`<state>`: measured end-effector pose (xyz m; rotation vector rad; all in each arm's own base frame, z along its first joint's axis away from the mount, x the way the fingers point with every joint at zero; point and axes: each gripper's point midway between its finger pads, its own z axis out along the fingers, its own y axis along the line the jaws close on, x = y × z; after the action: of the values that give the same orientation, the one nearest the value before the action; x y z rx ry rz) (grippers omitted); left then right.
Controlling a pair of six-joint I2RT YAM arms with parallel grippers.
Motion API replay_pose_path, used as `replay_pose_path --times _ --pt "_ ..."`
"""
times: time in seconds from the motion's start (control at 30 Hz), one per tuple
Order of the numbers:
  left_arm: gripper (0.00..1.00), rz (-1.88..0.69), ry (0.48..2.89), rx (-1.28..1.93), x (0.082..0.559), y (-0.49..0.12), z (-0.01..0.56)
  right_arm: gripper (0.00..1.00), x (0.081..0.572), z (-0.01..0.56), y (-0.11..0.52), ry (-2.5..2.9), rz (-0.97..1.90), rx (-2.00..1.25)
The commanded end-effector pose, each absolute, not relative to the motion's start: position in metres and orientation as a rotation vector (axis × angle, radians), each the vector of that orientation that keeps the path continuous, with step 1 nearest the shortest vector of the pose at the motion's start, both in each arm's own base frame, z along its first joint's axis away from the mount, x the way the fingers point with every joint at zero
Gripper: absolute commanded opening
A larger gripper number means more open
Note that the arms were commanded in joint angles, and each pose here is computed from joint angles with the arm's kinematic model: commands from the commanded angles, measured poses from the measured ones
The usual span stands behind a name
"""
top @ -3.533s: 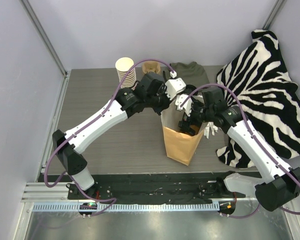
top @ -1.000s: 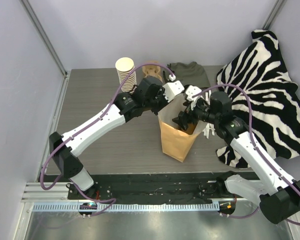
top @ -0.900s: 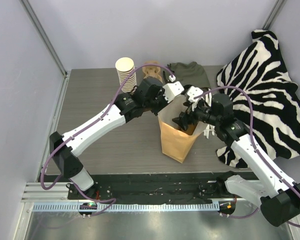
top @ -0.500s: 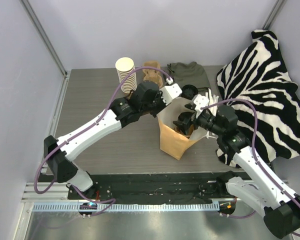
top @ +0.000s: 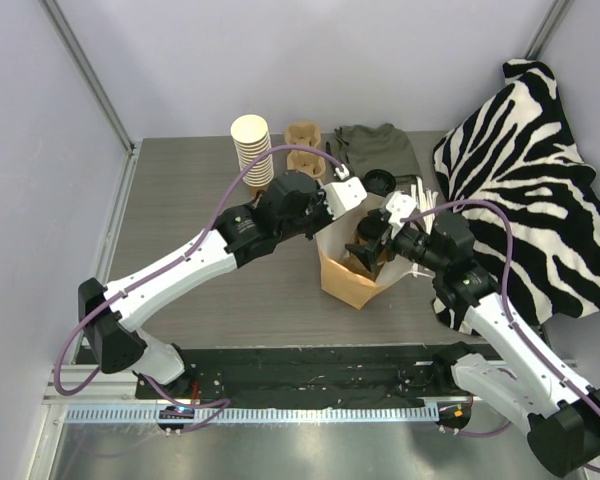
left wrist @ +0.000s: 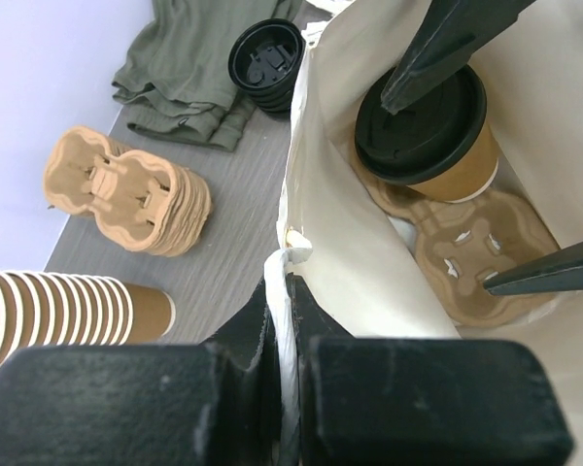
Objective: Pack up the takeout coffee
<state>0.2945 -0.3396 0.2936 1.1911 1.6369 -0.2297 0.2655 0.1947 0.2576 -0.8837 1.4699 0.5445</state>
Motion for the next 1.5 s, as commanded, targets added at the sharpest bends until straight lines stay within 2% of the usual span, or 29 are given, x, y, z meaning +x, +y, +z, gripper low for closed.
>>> replay_pose_path --times 0.0,0.17,0.53,0.8,1.1,1.47 --pt "0.0 -0.18 1.578 1.127 0.305 -0.335 0.316 1.0 0.272 0.272 0.198 1.496 0.55 -0.917" --pt "0.0 -0.159 1.603 1.128 0.308 -0.335 0.309 0.97 0.276 0.273 0.2 1.539 0.555 -0.946" --pt "0.0 -0.155 1.659 1.125 0.313 -0.338 0.3 0.98 0.269 0.276 0.213 1.59 0.658 -1.032" --pt "0.0 -0.151 1.708 1.089 0.318 -0.333 0.294 1.0 0.269 0.291 0.22 1.487 0.725 -0.918" --pt "0.0 -0.123 1.713 1.087 0.32 -0.326 0.295 1.0 0.283 0.332 0.219 1.4 0.689 -0.832" --pt "0.0 -0.105 1.674 1.098 0.323 -0.327 0.301 0.98 0.286 0.35 0.21 1.449 0.597 -0.878"
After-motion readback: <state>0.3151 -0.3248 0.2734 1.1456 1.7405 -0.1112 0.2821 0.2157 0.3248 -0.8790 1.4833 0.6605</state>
